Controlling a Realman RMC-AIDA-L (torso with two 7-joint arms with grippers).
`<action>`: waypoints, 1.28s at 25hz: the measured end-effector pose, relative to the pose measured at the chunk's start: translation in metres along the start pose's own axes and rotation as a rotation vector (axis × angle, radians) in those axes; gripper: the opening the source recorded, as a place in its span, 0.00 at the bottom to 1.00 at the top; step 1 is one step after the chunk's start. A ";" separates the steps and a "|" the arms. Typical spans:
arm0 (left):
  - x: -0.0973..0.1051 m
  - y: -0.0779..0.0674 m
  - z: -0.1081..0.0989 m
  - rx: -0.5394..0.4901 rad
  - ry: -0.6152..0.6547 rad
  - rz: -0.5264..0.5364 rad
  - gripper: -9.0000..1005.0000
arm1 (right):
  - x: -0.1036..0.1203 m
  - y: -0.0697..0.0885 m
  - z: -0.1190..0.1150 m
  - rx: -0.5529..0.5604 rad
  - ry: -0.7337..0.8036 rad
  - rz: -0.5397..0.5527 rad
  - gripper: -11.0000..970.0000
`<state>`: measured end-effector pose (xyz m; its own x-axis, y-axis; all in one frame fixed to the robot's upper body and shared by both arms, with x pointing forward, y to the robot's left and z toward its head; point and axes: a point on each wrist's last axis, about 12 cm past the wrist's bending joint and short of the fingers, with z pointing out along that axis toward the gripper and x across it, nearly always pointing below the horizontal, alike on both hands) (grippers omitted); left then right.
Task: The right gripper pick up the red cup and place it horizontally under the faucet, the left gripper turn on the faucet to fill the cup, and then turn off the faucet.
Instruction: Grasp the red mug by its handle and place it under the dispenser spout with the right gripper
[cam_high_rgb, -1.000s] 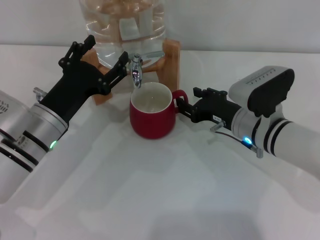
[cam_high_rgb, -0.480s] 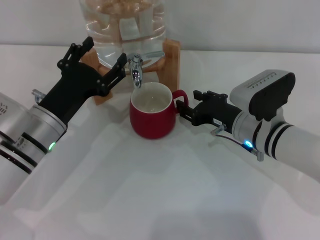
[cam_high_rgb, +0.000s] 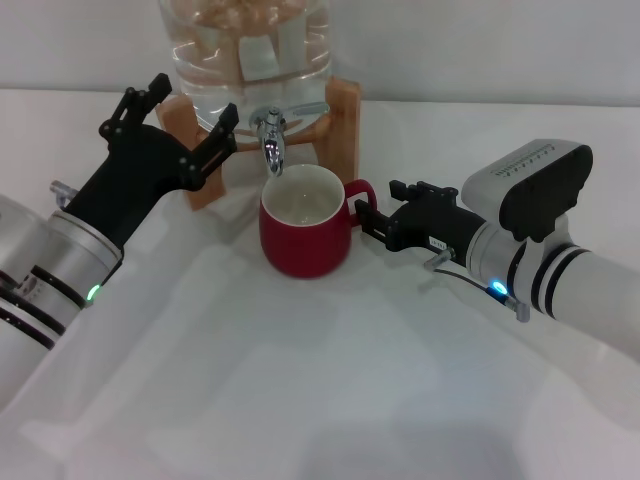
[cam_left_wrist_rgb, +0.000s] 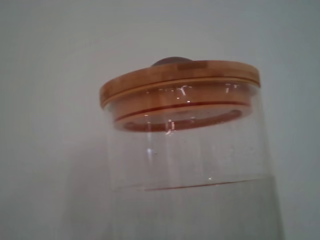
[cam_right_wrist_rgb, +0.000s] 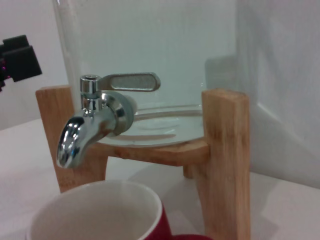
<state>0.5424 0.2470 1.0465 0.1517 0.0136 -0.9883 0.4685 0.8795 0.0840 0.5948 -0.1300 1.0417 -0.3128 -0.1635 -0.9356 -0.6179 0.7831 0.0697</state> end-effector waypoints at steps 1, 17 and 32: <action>0.000 0.001 -0.001 -0.005 0.000 -0.001 0.87 | 0.000 -0.001 0.000 0.002 0.000 0.000 0.57; 0.005 0.008 -0.013 -0.060 0.016 -0.011 0.87 | 0.007 -0.005 -0.005 0.016 0.000 0.009 0.57; 0.006 0.013 -0.021 -0.095 0.022 -0.014 0.87 | 0.016 -0.011 -0.016 0.033 -0.022 0.031 0.57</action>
<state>0.5317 0.2685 1.0387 0.1261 0.0104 -0.9920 0.3853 0.9209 0.0586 0.5846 -0.1509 1.0314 -0.3155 -0.1255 -0.9406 -0.5837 0.8072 0.0881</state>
